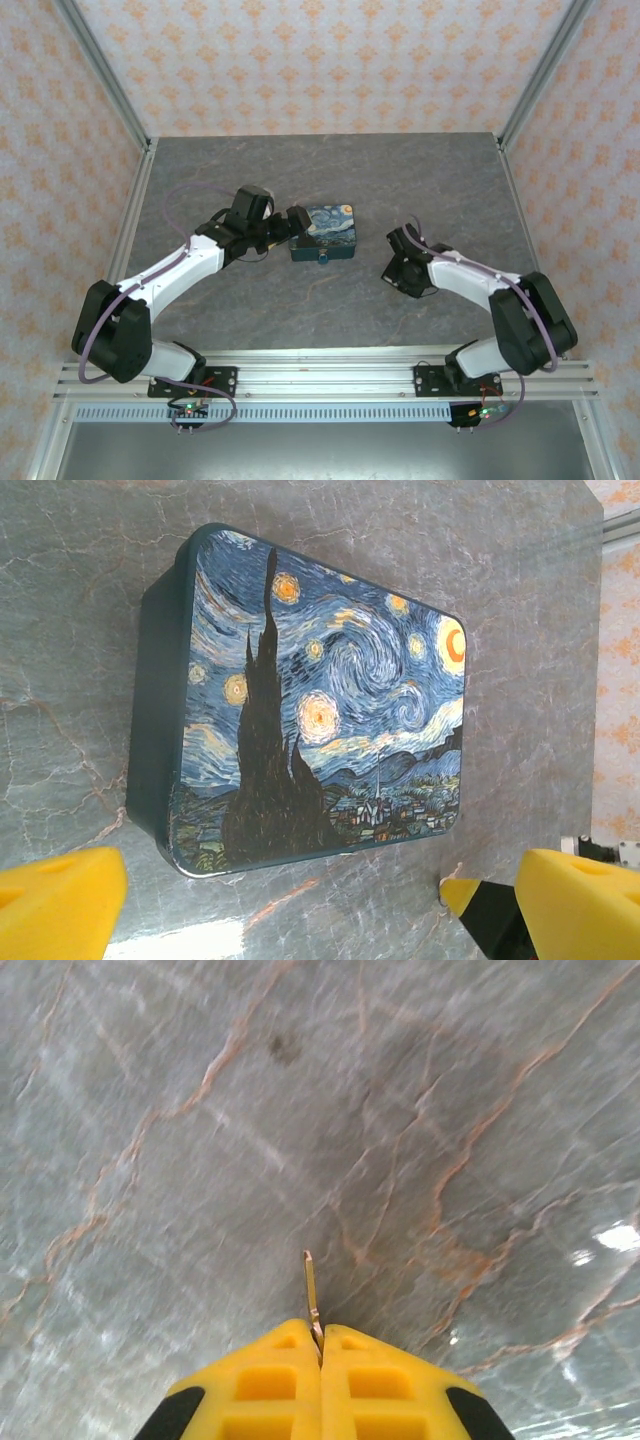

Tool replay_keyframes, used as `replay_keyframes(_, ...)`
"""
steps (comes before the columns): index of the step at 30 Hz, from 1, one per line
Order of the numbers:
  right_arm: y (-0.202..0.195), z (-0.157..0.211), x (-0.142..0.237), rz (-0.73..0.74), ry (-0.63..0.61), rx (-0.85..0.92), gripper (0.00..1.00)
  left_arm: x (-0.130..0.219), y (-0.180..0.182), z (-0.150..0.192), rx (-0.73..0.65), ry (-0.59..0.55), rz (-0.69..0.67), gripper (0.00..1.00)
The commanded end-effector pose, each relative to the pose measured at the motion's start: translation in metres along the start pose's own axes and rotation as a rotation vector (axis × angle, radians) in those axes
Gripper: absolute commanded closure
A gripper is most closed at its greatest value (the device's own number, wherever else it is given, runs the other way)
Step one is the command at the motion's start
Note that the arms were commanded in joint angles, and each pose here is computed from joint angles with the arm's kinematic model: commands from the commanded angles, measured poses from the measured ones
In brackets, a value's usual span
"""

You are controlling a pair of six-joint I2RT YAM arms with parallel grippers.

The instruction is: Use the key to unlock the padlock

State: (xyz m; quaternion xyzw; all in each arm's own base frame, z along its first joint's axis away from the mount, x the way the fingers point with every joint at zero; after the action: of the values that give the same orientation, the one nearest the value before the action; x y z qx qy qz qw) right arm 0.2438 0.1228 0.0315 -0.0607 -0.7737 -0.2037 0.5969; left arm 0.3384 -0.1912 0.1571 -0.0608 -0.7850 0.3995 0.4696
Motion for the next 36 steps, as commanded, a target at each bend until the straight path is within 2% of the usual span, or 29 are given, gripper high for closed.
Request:
replay_keyframes(1, 0.028, 0.007, 0.011, -0.205, 0.004, 0.06, 1.0, 0.009, -0.005, 0.008, 0.005, 0.026, 0.03, 0.0)
replay_keyframes(5, 0.077, 0.007, 0.043, -0.521, -0.036, 0.211, 1.0, 0.011, -0.017, 0.012, -0.011, 0.05, 0.095, 0.0)
replay_keyframes(9, 0.11, 0.011, 0.071, -0.754, -0.067, 0.352, 1.0, 0.01, -0.025, 0.013, -0.002, 0.067, 0.132, 0.0)
replay_keyframes(16, 0.152, 0.02, 0.099, -1.023, -0.018, 0.524, 1.0, 0.005, -0.046, 0.015, 0.026, 0.12, 0.22, 0.04)
replay_keyframes(21, 0.173, 0.02, 0.114, -1.138, 0.047, 0.572, 1.0, -0.002, -0.051, 0.021, -0.008, 0.179, 0.231, 0.11)
replay_keyframes(23, 0.178, 0.02, 0.119, -1.164, 0.071, 0.587, 1.0, -0.005, -0.054, 0.023, -0.009, 0.2, 0.249, 0.17)
replay_keyframes(28, 0.185, 0.017, 0.122, -1.191, 0.086, 0.595, 1.0, -0.013, -0.062, 0.028, -0.001, 0.245, 0.308, 0.33)
replay_keyframes(36, 0.194, 0.007, 0.118, -1.191, 0.076, 0.562, 1.0, -0.019, -0.078, 0.028, 0.031, 0.27, 0.396, 0.48)
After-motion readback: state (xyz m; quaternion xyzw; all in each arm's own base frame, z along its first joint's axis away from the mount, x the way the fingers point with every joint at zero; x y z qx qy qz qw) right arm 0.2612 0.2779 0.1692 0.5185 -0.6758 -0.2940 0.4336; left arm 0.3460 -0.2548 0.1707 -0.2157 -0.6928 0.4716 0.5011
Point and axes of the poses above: each hand's point on the last joint's axis, 136 mm out from that joint toward the fingers, its own x axis back along the fingers, its own y axis along the line the jaws close on, z = x × y, the point moved 1 cm from there along x, back along the fingers, and after that the axes turned 9 degrees about x, right-handed, at the moved point
